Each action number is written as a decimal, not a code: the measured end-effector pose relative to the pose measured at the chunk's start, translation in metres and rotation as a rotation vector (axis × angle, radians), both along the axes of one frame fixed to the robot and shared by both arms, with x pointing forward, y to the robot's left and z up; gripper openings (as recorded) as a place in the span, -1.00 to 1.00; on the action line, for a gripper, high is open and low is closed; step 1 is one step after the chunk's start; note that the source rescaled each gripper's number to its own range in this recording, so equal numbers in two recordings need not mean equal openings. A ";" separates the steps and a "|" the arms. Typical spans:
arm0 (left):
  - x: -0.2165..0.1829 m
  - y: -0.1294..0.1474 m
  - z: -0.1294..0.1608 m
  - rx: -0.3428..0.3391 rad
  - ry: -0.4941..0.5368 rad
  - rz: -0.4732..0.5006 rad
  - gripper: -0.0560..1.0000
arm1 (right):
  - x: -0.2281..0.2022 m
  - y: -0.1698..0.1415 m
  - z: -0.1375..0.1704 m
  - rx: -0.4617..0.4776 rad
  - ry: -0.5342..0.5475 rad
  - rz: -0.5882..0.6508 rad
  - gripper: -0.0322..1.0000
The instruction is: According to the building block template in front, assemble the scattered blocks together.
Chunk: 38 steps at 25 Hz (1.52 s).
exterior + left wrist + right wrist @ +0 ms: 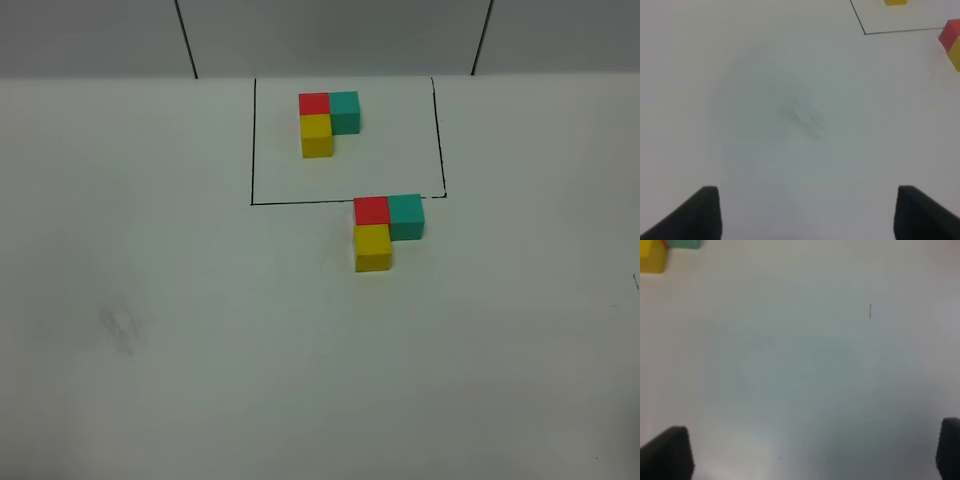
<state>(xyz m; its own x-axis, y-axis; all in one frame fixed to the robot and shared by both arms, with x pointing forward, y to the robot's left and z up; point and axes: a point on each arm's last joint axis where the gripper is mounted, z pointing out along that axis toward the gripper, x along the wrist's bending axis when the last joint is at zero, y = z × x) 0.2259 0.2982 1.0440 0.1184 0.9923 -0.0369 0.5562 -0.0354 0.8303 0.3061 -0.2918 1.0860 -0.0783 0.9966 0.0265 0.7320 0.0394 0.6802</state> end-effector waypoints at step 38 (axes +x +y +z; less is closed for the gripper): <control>0.000 0.000 0.000 0.000 0.000 0.000 0.19 | -0.074 -0.004 -0.033 0.051 -0.343 0.005 0.87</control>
